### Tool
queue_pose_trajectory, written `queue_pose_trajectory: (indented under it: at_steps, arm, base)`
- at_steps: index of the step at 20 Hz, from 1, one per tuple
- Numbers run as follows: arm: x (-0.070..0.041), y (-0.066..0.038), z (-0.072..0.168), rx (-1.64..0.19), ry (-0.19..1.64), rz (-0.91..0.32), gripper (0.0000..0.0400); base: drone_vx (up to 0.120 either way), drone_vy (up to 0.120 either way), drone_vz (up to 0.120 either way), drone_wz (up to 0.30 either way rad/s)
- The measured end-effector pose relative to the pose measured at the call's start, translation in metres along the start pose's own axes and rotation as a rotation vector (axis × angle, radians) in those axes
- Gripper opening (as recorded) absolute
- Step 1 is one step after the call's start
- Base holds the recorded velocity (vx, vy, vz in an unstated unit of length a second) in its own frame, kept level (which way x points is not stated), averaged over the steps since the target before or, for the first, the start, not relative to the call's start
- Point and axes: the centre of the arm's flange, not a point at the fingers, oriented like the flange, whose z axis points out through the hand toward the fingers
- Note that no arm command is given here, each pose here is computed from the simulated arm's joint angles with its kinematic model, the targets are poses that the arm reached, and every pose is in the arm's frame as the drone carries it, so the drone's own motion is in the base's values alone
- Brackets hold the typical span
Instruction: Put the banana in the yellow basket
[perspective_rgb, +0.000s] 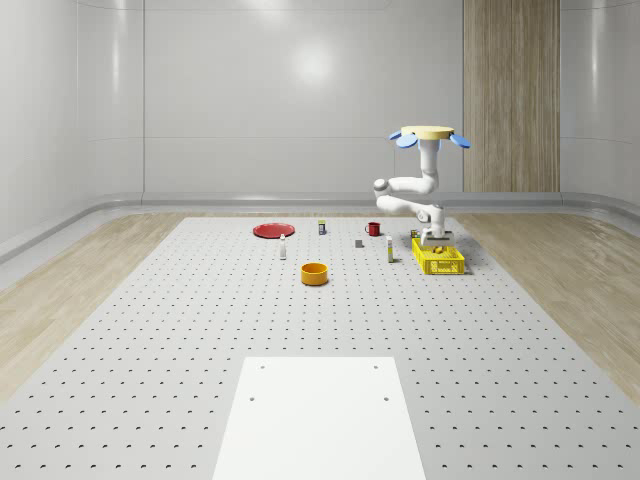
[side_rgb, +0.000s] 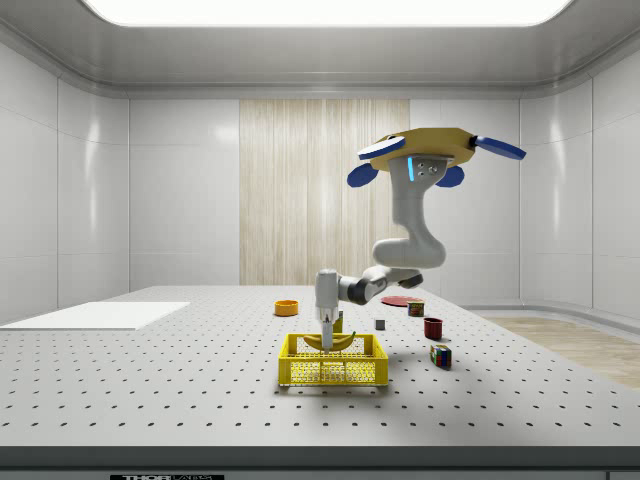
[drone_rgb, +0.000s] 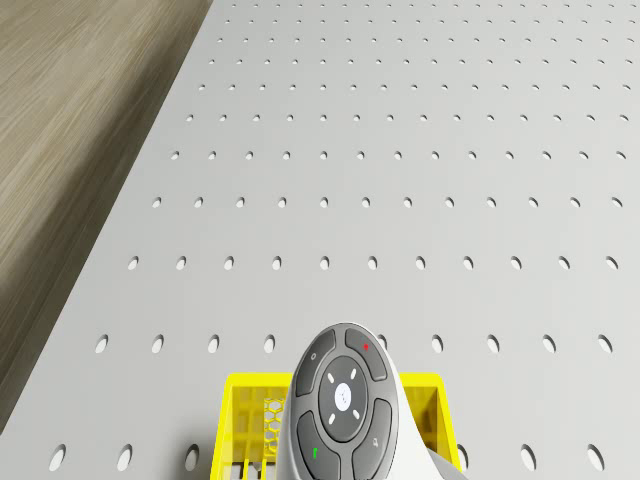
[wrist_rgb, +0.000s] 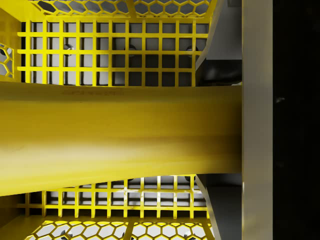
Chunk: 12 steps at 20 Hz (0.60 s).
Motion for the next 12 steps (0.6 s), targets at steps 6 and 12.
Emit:
queue_pose_trajectory:
  at_steps: [6,12]
  arm:
    - [0.0,0.0,0.005,0.002,-0.004,0.007,0.0339]
    - [0.0,0.001,-0.01,0.003,-0.005,0.01,0.0386]
  base:
    - [0.0,0.0,0.0,0.0]
    - [0.0,0.0,0.0,0.0]
